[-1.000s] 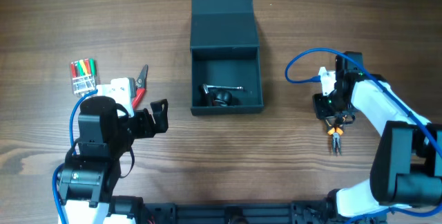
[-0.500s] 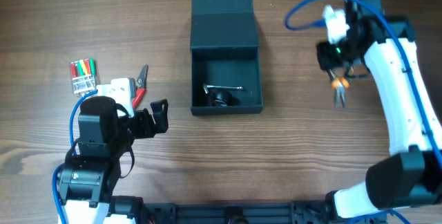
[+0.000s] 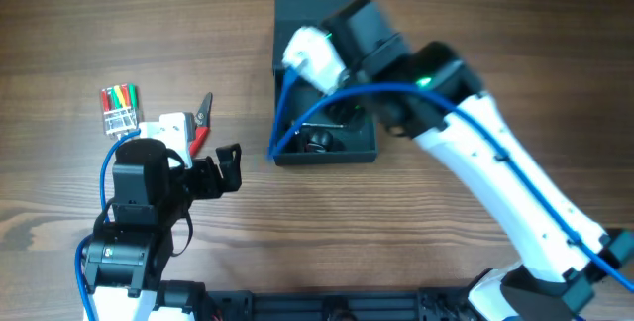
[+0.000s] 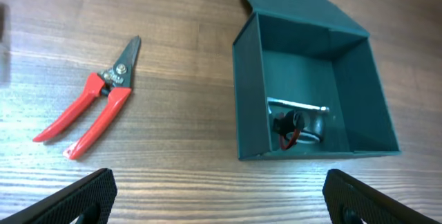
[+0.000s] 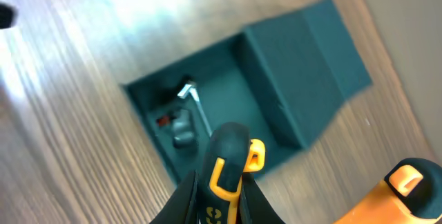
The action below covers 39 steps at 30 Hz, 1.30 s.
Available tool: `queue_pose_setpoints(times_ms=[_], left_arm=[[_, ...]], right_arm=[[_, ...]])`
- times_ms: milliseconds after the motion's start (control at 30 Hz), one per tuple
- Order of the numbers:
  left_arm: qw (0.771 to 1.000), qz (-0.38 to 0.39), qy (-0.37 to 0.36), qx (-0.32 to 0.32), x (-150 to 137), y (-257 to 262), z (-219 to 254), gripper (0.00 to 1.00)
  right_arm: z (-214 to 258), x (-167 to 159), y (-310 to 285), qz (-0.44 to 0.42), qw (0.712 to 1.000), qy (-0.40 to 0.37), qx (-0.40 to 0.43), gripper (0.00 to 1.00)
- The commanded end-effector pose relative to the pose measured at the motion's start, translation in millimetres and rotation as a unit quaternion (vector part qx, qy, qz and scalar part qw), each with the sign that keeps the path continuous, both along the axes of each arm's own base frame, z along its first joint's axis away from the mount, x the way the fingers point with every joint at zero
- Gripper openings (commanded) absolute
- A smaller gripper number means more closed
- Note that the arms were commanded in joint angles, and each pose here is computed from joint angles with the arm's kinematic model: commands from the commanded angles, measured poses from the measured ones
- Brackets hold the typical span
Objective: Pack container
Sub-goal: 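Carry the pliers into the box and release them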
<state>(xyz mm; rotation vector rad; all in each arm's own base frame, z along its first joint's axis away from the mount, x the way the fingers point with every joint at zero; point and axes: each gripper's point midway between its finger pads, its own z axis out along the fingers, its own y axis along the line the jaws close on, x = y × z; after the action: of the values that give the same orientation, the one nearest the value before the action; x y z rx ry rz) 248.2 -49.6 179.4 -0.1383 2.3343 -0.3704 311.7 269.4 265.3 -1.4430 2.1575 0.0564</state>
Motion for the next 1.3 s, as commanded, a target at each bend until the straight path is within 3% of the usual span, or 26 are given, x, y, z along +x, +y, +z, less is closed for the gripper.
queue_pose_setpoints(times_ms=[0,300,567,800,900,1067,1167,1200,1267], left_arm=[[1.0,0.005,-0.005,-0.005,0,1,8,1.0],[1.0,0.004,-0.004,-0.006,0,0,8,1.0],[1.0,0.004,-0.004,-0.006,0,0,8,1.0],[1.0,0.004,-0.004,-0.006,0,0,8,1.0],[1.0,0.004,-0.004,-0.006,0,0,8,1.0],[1.0,0.004,-0.004,-0.006,0,0,8,1.0],[1.0,0.004,-0.004,-0.006,0,0,8,1.0],[1.0,0.004,-0.004,-0.006,0,0,8,1.0],[1.0,0.004,-0.004,-0.006,0,0,8,1.0]], right_arm=[[-45,9,5,0.023,0.998,0.023,-0.061,0.04],[-147,28,23,0.052,0.986,0.097,-0.123,0.04],[-153,48,33,0.046,0.991,0.075,-0.102,0.04],[-159,50,29,0.041,0.991,0.106,-0.074,0.06],[-161,50,27,0.04,0.991,0.109,-0.073,0.14],[-163,48,26,0.04,0.99,0.112,-0.074,0.18],[-163,48,26,0.04,0.99,0.113,-0.074,0.28],[-163,48,26,0.04,0.99,0.113,-0.074,0.34],[-163,48,26,0.039,0.99,0.114,-0.073,0.57]])
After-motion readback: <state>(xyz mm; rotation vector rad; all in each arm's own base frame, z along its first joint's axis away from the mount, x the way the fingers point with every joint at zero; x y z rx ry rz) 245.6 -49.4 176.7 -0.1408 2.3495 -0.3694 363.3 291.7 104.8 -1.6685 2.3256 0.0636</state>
